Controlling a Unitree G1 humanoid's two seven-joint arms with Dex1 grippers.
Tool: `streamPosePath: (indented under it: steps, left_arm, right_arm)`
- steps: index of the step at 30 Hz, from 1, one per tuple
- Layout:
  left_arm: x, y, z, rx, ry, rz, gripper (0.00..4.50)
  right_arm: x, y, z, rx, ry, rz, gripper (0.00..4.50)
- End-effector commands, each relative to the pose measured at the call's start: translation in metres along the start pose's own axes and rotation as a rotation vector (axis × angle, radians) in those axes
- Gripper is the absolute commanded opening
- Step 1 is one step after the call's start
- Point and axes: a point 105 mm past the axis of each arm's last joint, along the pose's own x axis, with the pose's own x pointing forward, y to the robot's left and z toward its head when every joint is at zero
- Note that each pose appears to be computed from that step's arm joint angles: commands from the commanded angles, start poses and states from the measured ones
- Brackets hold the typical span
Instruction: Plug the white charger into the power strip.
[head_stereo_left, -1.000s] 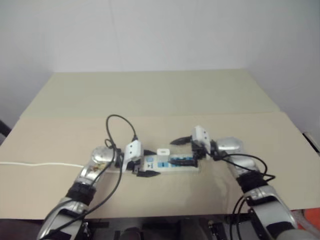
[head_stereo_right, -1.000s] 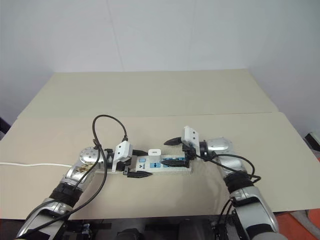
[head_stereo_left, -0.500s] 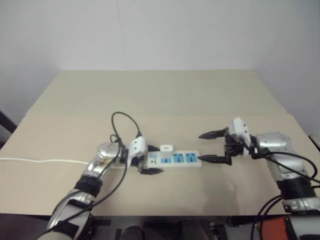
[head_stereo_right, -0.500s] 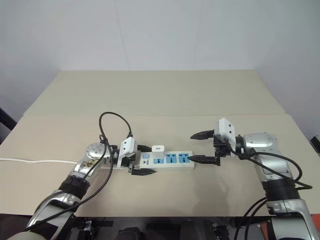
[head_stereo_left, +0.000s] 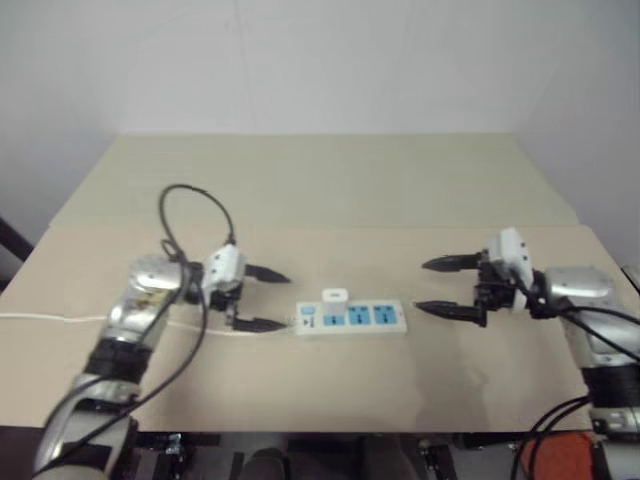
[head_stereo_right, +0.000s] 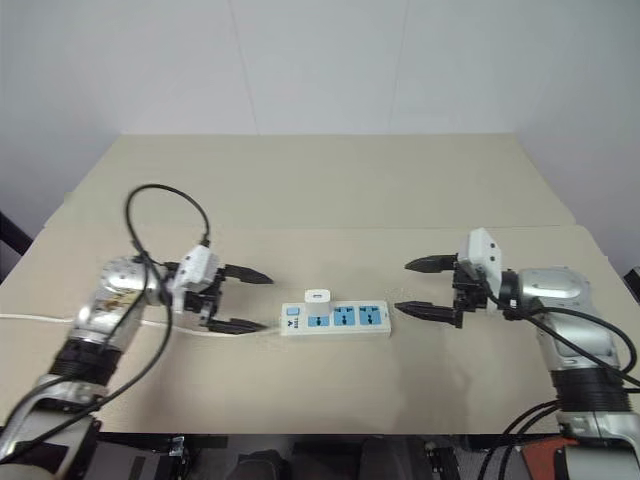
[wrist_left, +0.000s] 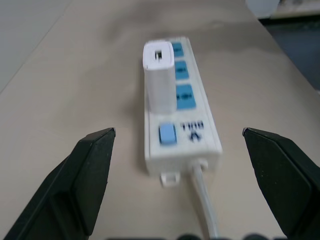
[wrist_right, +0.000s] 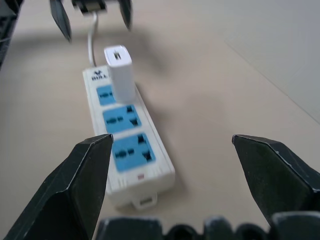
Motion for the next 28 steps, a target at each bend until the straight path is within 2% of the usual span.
streamPosePath:
  steps: [1,5,9,19,23,28]
  left_arm:
    - [-0.035,0.005,0.01,0.041,0.042,0.078,4.43]
    - [-0.073,0.015,0.006,0.017,0.103,0.224,4.43]
    - [-0.092,0.012,0.004,-0.005,0.135,0.27,4.43]
    - [-0.069,-0.001,0.01,-0.021,0.098,0.236,4.43]
    - [-0.07,-0.002,0.011,-0.027,0.105,0.215,4.43]
    - [-0.061,0.003,0.015,-0.034,0.07,0.196,4.43]
  right_arm:
    - [-0.025,-0.002,0.012,-0.047,-0.011,-0.056,4.5]
    - [-0.048,0.002,0.003,-0.025,0.039,-0.121,4.5]
    - [-0.065,0.007,-0.009,-0.008,0.084,-0.185,4.5]
    - [-0.078,0.001,-0.011,-0.026,0.1,-0.279,4.5]
    - [-0.08,0.002,-0.012,-0.031,0.123,-0.29,4.5]
    - [-0.077,0.013,-0.01,-0.019,0.104,-0.313,4.5]
